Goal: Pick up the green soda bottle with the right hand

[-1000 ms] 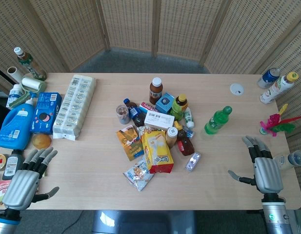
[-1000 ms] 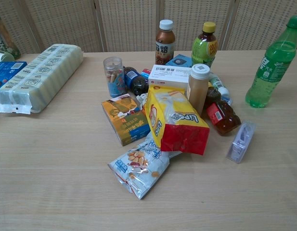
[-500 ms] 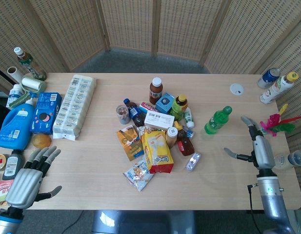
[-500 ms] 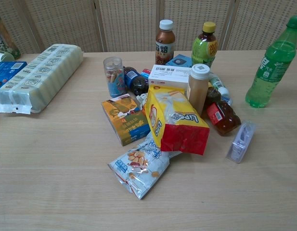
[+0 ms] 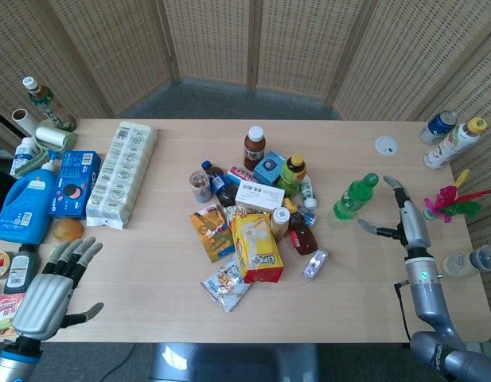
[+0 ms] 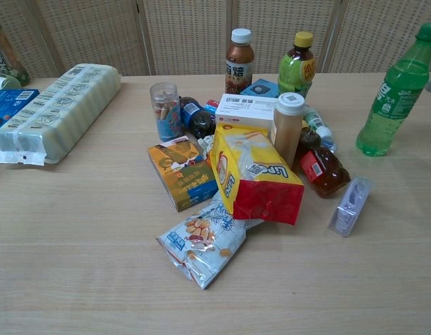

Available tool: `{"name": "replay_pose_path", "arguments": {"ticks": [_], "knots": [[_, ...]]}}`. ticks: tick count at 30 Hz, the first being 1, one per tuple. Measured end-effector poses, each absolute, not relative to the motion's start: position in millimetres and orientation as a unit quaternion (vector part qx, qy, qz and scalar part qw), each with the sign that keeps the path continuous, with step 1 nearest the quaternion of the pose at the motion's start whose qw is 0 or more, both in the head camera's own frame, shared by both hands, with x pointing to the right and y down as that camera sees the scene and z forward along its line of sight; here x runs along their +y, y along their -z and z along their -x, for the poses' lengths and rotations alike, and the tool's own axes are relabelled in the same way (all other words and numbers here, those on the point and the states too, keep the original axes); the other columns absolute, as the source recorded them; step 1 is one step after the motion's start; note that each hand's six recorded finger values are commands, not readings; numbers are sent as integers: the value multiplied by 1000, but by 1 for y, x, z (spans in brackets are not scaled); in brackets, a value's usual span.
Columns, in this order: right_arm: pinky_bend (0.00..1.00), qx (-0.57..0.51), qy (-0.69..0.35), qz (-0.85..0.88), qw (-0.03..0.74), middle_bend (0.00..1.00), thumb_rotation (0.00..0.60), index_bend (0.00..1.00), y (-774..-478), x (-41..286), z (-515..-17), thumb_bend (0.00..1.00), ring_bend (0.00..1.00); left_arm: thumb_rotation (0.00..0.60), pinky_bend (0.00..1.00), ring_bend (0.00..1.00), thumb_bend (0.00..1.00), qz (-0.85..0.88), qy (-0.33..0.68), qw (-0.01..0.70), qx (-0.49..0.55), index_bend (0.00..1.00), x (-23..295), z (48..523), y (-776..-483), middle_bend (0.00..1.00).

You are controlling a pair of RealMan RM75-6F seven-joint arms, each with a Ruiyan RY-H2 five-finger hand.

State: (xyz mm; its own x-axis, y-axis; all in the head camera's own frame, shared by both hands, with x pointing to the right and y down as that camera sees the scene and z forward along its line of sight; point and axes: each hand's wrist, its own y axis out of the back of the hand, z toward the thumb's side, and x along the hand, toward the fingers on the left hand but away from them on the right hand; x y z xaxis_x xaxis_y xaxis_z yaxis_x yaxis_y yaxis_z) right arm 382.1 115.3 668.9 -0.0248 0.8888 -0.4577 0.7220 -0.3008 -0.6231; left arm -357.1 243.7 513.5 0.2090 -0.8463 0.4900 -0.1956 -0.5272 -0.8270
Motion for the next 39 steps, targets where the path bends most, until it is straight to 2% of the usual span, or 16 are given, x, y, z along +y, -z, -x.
{"name": "replay_pose_path", "arguments": {"ticks": [19,21,22,24,25,27,28,29,32,35,39], "knots": [[0,-560,-427,708,48,0,498,0,-721,89,-362,0,0,600,0,0,221,704,517,315,372,79,245,360,-508,37],[0,-559,-427,710,45,11,508,12,-725,85,-358,0,0,600,0,0,220,702,518,315,373,80,245,361,-508,36],[0,-559,-427,710,44,25,533,34,-728,82,-356,0,0,600,0,0,221,701,520,314,374,79,246,362,-507,36],[49,-560,-426,709,43,118,592,120,-732,77,-353,0,0,600,0,0,220,699,522,314,375,79,246,364,-506,36],[92,-562,-426,708,43,167,598,155,-734,75,-352,0,0,600,0,0,221,698,523,313,376,79,247,365,-506,36],[268,-568,-423,705,42,320,600,258,-737,71,-349,0,46,600,0,0,221,696,524,313,378,80,247,366,-504,36],[364,-573,-420,703,40,399,600,309,-740,69,-348,0,108,600,0,0,221,695,525,312,379,80,248,367,-504,36],[465,-577,-417,701,38,479,600,358,-741,68,-347,0,213,600,0,0,221,695,526,311,380,80,248,368,-503,36],[637,-590,-409,695,33,662,600,464,-746,66,-345,0,477,600,0,0,221,693,527,310,381,80,249,370,-503,36],[740,-603,-400,689,36,812,600,556,-747,65,-344,0,629,600,0,0,222,693,528,308,381,80,249,371,-503,36],[798,-617,-389,683,45,905,600,605,-742,64,-347,1,712,600,0,0,222,695,526,308,381,80,249,371,-504,35]]}}
